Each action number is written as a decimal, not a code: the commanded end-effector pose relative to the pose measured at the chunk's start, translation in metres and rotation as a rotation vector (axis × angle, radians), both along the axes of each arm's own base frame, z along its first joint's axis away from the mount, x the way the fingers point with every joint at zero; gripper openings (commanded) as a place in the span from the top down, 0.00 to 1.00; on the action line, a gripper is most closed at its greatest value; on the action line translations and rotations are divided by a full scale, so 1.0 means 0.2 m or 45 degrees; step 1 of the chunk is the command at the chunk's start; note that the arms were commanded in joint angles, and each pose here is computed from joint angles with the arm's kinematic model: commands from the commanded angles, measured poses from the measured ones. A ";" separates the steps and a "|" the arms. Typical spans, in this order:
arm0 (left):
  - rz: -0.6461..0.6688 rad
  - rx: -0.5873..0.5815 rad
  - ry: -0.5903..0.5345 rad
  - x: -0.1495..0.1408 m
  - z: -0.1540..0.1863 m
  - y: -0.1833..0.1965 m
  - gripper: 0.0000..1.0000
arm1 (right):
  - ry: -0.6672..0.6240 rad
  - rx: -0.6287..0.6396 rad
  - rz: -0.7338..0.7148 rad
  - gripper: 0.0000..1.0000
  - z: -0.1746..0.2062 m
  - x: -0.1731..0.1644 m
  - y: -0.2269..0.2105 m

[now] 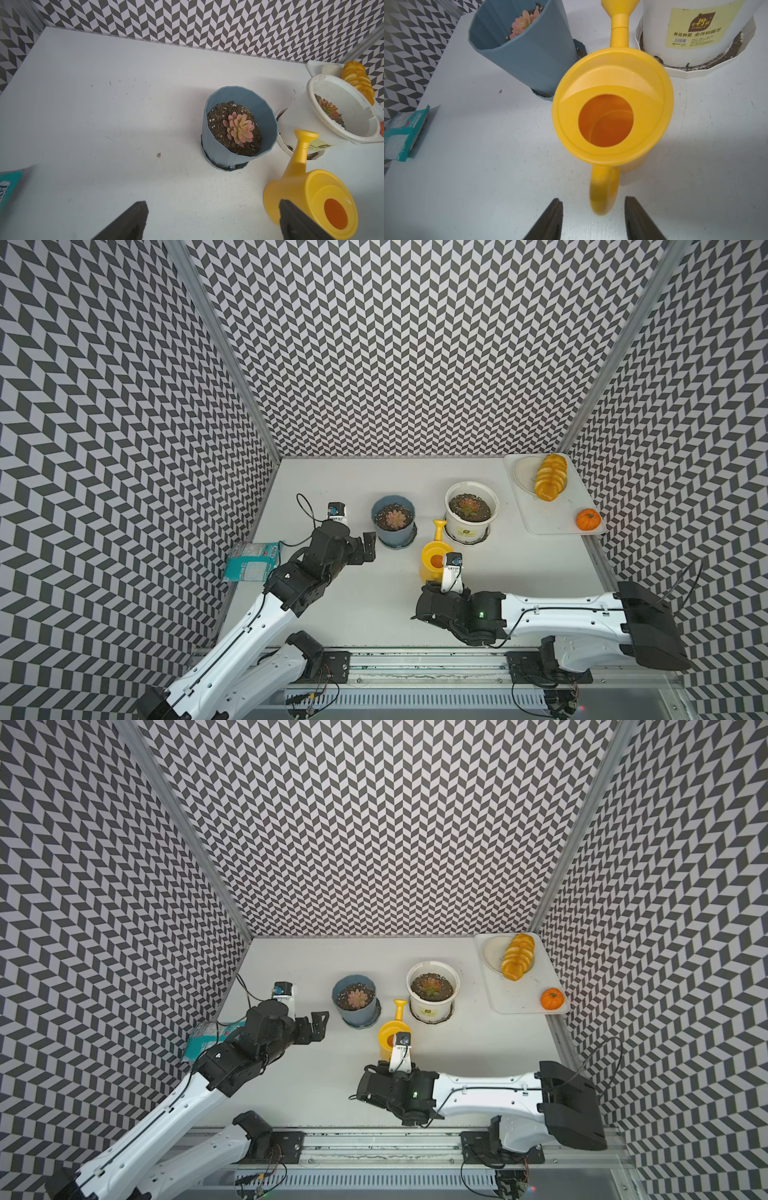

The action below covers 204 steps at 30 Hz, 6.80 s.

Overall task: Water the succulent around the soil edge
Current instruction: Pick up the watering can from the center of the board, then water the soil of the potted plant with water.

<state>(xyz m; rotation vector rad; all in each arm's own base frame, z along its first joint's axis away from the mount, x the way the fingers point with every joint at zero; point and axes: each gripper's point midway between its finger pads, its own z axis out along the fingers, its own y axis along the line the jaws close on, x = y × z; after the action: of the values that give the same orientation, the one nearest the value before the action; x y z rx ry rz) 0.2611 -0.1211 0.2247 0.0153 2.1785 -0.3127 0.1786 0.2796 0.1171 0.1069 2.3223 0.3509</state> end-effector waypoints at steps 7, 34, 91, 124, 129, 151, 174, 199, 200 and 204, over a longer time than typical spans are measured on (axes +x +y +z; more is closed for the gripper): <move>-0.040 -0.022 -0.037 0.01 0.05 -0.03 0.00 | -0.022 -0.005 0.084 0.55 0.00 0.06 0.06; -0.060 -0.033 -0.037 0.00 0.05 -0.04 0.00 | -0.077 -0.099 0.171 1.00 0.05 0.14 -0.14; -0.147 -0.051 -0.041 -0.02 0.05 -0.09 0.00 | 0.132 -0.095 0.342 1.00 0.86 0.45 -0.64; -0.188 -0.074 -0.051 -0.04 0.07 -0.12 0.00 | 0.344 -0.038 0.362 1.00 0.66 0.47 -0.62; -0.191 -0.075 -0.052 -0.04 0.07 -0.12 0.00 | 0.339 -0.053 0.337 1.00 0.67 0.45 -0.65; -0.189 -0.070 -0.046 -0.03 0.06 -0.13 0.00 | 0.349 0.031 0.404 1.00 0.62 0.29 -0.64; -0.183 -0.067 -0.041 -0.03 0.06 -0.12 0.00 | 0.313 -0.004 0.287 1.00 0.57 0.21 -0.76; -0.187 -0.076 -0.054 -0.04 0.07 -0.12 0.00 | 0.261 -0.139 0.047 1.00 0.55 0.24 -0.95; -0.187 -0.076 -0.053 -0.04 0.07 -0.12 0.00 | 0.263 -0.153 0.037 1.00 0.56 0.25 -0.96; -0.189 -0.075 -0.053 -0.04 0.07 -0.12 0.00 | 0.260 -0.188 0.034 1.00 0.60 0.29 -0.96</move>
<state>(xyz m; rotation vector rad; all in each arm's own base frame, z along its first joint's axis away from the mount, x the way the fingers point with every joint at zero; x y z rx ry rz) 0.2531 -0.1420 0.2308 0.1344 2.1681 -0.4299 0.2211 0.0895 0.2173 0.0308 2.6151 0.2125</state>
